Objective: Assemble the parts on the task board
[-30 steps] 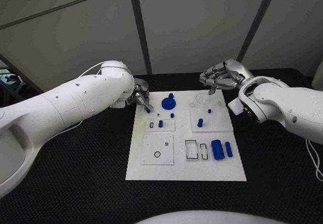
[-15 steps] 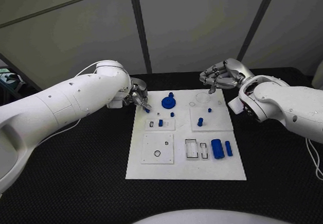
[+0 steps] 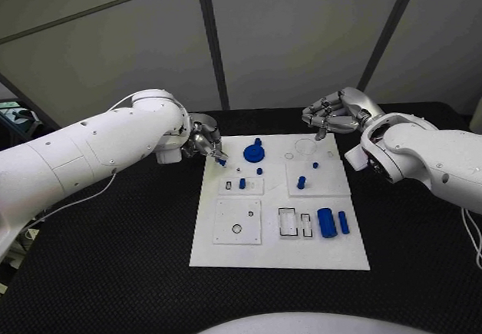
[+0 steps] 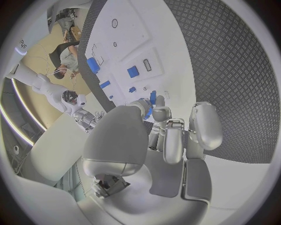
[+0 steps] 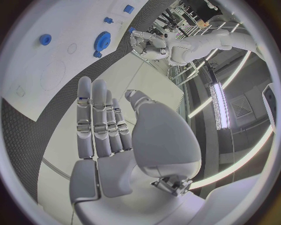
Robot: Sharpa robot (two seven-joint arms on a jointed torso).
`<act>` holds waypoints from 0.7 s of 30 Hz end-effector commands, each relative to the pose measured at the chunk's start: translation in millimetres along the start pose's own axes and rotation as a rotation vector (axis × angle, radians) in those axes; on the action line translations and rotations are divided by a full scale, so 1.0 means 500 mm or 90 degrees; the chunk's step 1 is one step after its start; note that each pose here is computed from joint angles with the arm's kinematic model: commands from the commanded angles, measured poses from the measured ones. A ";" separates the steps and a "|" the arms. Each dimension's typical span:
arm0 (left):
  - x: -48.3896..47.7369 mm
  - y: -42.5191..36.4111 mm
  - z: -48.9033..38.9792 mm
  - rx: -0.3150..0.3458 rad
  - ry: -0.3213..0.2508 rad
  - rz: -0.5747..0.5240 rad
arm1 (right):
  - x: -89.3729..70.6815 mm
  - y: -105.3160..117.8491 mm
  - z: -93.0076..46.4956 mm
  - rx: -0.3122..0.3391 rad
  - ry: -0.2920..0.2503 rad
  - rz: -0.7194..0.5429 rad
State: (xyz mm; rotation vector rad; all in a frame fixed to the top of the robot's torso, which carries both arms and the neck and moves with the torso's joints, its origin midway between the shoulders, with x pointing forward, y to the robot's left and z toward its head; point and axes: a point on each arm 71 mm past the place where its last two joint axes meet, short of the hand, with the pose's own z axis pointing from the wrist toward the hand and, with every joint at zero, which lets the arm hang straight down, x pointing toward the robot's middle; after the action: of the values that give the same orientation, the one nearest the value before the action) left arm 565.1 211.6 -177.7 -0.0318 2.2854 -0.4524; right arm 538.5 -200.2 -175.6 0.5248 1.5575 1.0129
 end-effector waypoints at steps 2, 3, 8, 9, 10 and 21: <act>-0.003 -0.001 -0.017 -0.012 -0.039 -0.050 | -0.003 0.002 0.000 -0.005 -0.001 -0.002; -0.001 0.000 -0.022 -0.014 -0.044 -0.055 | -0.004 0.002 -0.001 -0.005 -0.001 -0.002; 0.006 0.003 -0.039 -0.026 -0.077 -0.077 | -0.006 0.000 -0.001 -0.004 -0.003 -0.002; 0.008 0.004 -0.041 -0.028 -0.081 -0.080 | -0.006 0.000 -0.001 -0.004 -0.003 -0.002; 0.010 0.004 -0.043 -0.029 -0.086 -0.083 | -0.006 0.000 -0.002 -0.004 -0.003 -0.002; 0.059 -0.003 -0.058 -0.041 -0.113 -0.111 | -0.010 -0.002 -0.003 -0.003 -0.005 -0.003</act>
State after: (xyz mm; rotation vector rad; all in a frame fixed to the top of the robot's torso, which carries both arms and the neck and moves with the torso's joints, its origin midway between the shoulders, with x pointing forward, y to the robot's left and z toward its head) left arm 523.0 212.0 -181.2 -0.2226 2.1668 -0.4774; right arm 538.4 -205.4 -175.5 0.5281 1.5552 1.0037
